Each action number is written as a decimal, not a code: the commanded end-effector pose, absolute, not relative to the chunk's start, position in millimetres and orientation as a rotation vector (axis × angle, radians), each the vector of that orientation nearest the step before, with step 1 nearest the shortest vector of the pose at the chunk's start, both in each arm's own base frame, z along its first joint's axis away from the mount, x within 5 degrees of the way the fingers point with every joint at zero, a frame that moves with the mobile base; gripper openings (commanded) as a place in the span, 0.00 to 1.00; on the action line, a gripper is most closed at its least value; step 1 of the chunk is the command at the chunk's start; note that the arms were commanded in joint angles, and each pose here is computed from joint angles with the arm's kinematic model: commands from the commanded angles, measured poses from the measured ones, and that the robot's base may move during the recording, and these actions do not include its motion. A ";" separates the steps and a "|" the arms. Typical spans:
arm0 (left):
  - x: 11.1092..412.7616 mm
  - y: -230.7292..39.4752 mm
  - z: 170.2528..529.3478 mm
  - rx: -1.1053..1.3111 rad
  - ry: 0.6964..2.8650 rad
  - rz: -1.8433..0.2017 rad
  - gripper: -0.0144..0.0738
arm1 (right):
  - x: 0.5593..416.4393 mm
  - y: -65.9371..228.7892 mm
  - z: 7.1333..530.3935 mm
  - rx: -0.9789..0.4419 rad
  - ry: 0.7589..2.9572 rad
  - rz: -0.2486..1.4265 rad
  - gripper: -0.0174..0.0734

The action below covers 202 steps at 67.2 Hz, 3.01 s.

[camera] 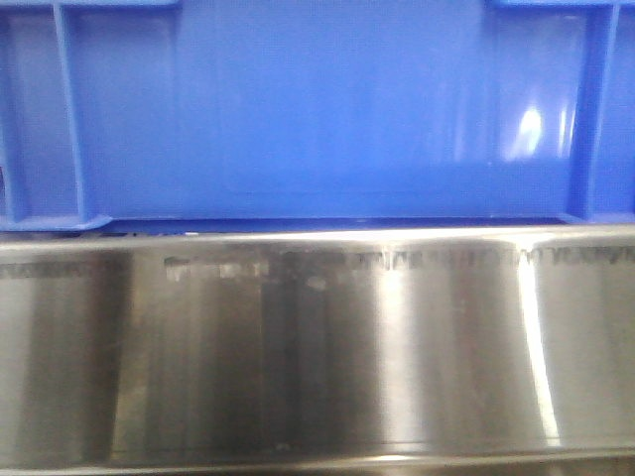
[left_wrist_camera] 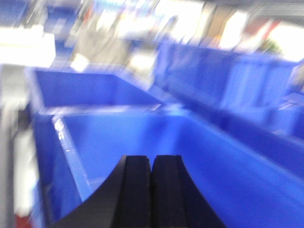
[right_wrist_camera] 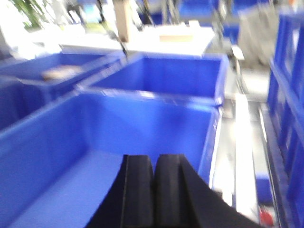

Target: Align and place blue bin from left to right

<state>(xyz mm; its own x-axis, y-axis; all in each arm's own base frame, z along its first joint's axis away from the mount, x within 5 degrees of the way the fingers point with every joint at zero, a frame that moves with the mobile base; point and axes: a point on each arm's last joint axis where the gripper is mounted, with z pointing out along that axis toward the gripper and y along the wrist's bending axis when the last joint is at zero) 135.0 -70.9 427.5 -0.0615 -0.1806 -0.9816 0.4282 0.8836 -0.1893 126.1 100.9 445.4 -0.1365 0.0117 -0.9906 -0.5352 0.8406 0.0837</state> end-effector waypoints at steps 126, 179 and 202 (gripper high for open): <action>104.8 -55.6 430.8 0.215 1.426 -0.530 0.04 | 109.6 90.1 445.8 -0.443 1.517 0.538 0.10; 104.8 -55.6 430.8 0.215 1.426 -0.530 0.04 | 109.6 90.1 445.8 -0.443 1.517 0.538 0.10; 104.8 -55.6 430.8 0.215 1.426 -0.530 0.04 | 105.6 79.9 446.6 -0.472 1.496 0.447 0.10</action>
<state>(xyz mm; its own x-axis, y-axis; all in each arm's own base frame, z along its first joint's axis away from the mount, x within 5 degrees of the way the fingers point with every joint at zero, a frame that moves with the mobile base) 106.8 -55.6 428.6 0.0286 -0.2194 -0.9752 0.4577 0.8702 -0.1823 109.7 87.6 444.1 -0.0373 0.0431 -0.9984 -0.5717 0.8185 0.0567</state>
